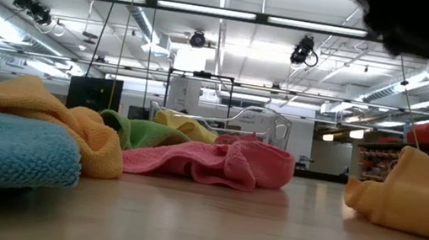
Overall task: Fold microfiber towels
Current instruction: Fold the right orange microfiber cloth
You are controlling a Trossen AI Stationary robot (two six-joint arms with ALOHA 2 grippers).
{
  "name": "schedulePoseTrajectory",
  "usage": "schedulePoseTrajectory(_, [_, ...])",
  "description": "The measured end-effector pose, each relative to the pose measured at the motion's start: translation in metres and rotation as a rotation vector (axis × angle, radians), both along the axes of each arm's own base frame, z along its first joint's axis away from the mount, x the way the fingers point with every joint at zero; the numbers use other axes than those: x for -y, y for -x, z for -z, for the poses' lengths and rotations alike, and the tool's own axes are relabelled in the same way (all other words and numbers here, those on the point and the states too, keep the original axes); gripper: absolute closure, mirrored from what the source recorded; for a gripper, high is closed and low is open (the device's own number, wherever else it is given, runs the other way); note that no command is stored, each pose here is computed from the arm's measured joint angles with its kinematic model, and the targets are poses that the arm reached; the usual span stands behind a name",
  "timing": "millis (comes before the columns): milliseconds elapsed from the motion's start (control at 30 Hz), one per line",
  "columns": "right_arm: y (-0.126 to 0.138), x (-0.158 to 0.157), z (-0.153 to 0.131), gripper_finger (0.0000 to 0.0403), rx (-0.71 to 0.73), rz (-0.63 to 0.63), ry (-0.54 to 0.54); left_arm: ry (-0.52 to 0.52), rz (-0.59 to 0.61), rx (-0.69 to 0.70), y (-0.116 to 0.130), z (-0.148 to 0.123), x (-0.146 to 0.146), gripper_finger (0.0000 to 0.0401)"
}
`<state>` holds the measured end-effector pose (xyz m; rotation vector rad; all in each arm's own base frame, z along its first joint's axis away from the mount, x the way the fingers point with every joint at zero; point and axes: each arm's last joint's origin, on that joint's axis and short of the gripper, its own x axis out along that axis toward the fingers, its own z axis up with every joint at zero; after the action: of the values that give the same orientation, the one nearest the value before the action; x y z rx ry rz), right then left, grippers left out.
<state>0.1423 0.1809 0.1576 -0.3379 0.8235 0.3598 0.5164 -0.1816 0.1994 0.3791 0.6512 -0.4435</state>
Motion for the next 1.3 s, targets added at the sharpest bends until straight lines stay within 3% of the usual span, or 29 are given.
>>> schedulePoseTrajectory(233, [0.006, 0.008, 0.002, 0.0393, -0.069, 0.073, 0.024, -0.014, -0.169, 0.063, -0.017, 0.026, -0.011, 0.034])
schedulePoseTrajectory(400, [0.006, 0.009, 0.003, 0.0378, -0.095, 0.15, -0.03, 0.012, -0.242, -0.036, -0.02, 0.054, -0.022, 0.0331])
schedulePoseTrajectory(567, [0.009, 0.012, 0.004, 0.0354, -0.141, 0.221, -0.057, -0.018, -0.332, -0.131, -0.014, 0.062, -0.028, 0.0339])
schedulePoseTrajectory(700, [0.013, 0.018, -0.006, 0.0336, -0.161, 0.297, -0.139, -0.032, -0.334, -0.149, -0.011, 0.064, -0.024, 0.035])
schedulePoseTrajectory(833, [0.013, 0.017, -0.02, 0.0328, -0.027, 0.336, -0.22, -0.036, -0.328, -0.151, -0.01, 0.064, -0.02, 0.0357])
schedulePoseTrajectory(933, [0.011, 0.009, -0.021, 0.0327, 0.086, 0.327, -0.216, -0.037, -0.329, -0.149, -0.01, 0.063, -0.02, 0.0357])
schedulePoseTrajectory(1067, [0.004, -0.001, -0.013, 0.0327, 0.12, 0.301, -0.203, -0.053, -0.347, -0.137, -0.009, 0.058, -0.021, 0.0355])
schedulePoseTrajectory(1300, [-0.003, -0.005, 0.028, 0.0327, 0.007, 0.399, -0.096, -0.065, -0.348, -0.16, -0.006, 0.057, -0.022, 0.036])
